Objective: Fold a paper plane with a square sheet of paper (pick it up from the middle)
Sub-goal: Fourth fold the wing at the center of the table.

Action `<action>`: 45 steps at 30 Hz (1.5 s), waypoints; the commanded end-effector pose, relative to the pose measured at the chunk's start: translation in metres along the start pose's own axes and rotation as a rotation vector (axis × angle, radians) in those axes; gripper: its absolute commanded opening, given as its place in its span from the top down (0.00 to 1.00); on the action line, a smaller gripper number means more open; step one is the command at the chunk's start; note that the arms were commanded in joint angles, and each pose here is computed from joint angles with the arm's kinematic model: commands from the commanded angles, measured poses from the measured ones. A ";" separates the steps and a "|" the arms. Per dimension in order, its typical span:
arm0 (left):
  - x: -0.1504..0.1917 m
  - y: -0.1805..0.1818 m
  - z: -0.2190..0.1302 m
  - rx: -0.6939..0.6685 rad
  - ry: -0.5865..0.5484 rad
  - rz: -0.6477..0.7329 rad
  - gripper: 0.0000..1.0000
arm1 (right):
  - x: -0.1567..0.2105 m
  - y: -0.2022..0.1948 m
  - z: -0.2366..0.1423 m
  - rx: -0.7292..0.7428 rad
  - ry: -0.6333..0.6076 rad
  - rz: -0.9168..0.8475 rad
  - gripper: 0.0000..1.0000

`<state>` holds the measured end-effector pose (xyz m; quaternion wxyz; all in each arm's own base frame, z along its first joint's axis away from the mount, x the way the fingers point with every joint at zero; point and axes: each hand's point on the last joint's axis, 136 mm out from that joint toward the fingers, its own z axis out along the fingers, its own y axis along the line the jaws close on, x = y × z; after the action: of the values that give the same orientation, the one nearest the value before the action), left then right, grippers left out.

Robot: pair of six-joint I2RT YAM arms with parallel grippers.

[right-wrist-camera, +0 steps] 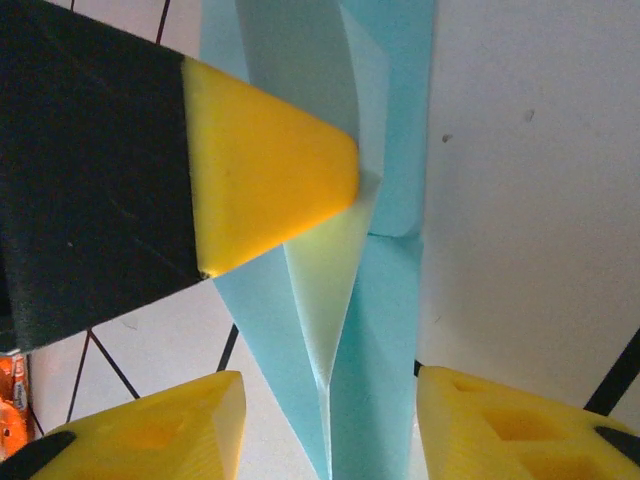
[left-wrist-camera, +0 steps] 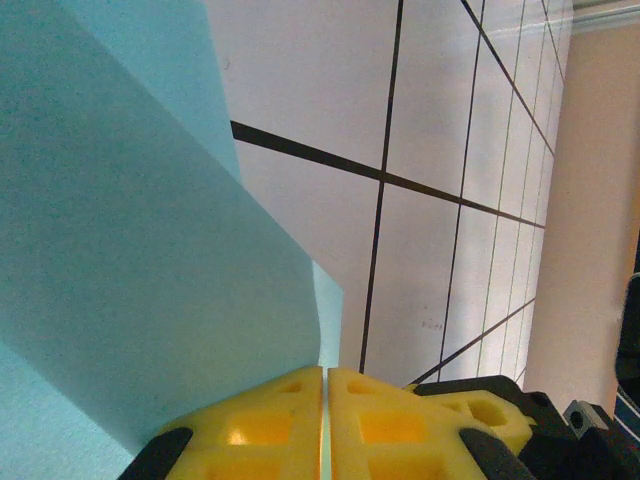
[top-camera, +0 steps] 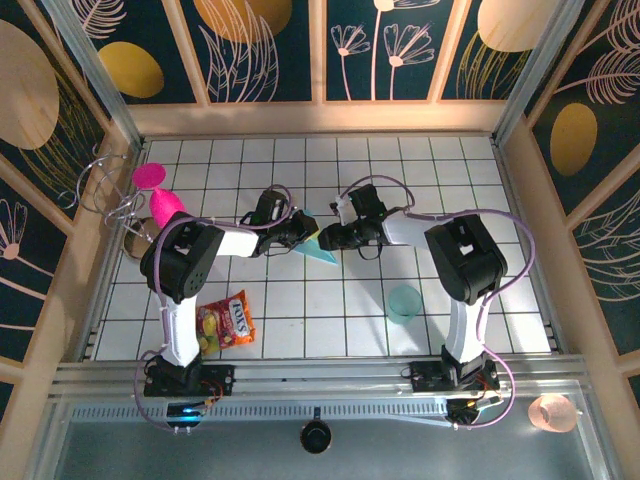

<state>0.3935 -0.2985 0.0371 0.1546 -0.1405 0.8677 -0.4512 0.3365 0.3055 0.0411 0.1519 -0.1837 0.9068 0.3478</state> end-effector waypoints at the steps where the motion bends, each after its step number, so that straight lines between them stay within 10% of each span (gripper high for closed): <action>1: 0.001 0.000 0.005 -0.005 0.009 0.013 0.90 | 0.003 -0.010 0.006 0.031 0.025 -0.006 0.55; 18: 0.000 0.001 0.007 -0.011 0.010 0.016 0.90 | 0.036 -0.037 0.021 0.042 0.122 0.097 0.77; 45: -0.007 -0.008 -0.008 -0.058 -0.025 0.061 0.90 | 0.049 -0.048 0.031 0.079 0.186 0.131 0.78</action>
<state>0.3985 -0.2902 0.0587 0.1865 -0.1312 0.8750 -0.4271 0.3398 0.2958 0.0198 0.1106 -0.1633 0.9161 0.3490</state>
